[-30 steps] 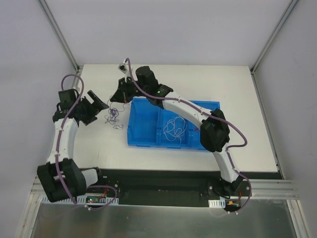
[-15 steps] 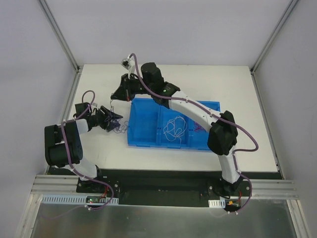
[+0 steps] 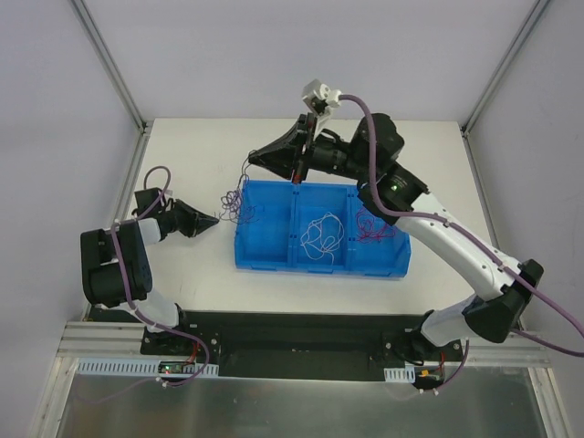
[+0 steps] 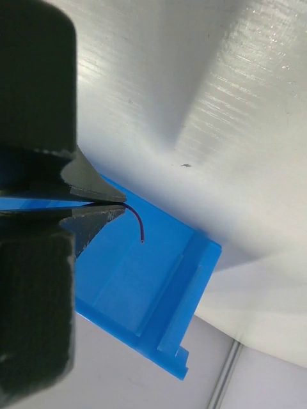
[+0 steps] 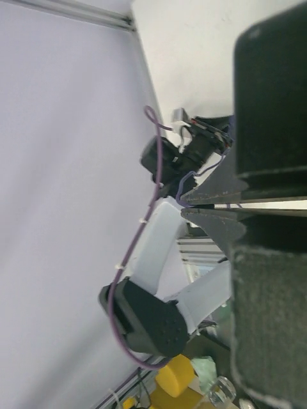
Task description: Untangle the cables
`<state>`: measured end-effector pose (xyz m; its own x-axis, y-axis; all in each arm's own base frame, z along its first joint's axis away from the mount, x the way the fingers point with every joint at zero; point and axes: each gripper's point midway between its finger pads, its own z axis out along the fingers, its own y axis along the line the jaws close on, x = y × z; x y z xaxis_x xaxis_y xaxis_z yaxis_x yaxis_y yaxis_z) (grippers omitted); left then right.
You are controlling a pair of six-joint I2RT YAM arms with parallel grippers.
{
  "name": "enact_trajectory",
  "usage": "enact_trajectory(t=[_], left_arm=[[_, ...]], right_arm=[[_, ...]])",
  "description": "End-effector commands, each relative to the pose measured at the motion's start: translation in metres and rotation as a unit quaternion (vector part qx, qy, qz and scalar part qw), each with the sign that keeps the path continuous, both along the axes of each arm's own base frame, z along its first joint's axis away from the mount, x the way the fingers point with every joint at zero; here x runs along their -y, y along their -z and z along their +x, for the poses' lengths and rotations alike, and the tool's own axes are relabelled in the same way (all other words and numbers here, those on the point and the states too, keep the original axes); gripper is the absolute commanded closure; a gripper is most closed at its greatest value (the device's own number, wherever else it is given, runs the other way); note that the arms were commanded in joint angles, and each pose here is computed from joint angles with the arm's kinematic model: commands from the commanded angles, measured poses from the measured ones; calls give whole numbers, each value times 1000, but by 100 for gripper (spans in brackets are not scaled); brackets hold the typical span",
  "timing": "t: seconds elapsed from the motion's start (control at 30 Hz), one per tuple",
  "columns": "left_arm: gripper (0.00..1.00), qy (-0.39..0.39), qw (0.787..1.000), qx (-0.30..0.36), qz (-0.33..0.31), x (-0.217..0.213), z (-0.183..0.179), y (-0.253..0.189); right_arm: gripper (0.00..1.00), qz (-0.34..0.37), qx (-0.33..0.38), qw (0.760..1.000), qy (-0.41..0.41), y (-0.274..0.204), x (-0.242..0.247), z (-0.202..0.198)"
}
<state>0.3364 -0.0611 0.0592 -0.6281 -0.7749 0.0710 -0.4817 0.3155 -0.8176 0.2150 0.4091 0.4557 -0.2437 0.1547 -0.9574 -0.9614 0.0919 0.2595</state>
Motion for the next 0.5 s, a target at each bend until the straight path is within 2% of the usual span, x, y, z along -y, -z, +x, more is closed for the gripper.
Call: enact_trajectory(t=[0.0, 0.1, 0.17, 0.27, 0.37, 0.47], left_arm=[[100, 0, 999, 43, 14, -6, 4, -23], [88, 8, 997, 69, 29, -4, -4, -43], [87, 10, 994, 96, 57, -7, -8, -58], [100, 9, 987, 117, 110, -16, -16, -78], [100, -13, 980, 114, 164, -35, -25, -93], [100, -52, 962, 106, 246, -66, -35, -104]], right_arm=[[99, 21, 34, 999, 17, -8, -1, 11], [99, 22, 16, 1000, -9, -4, -16, 14], [99, 20, -9, 1000, -22, 3, -29, 19], [99, 31, -30, 998, -43, -1, -40, 20], [99, 45, -43, 996, -70, -10, -54, 13], [99, 49, -44, 992, -105, -20, -67, -1]])
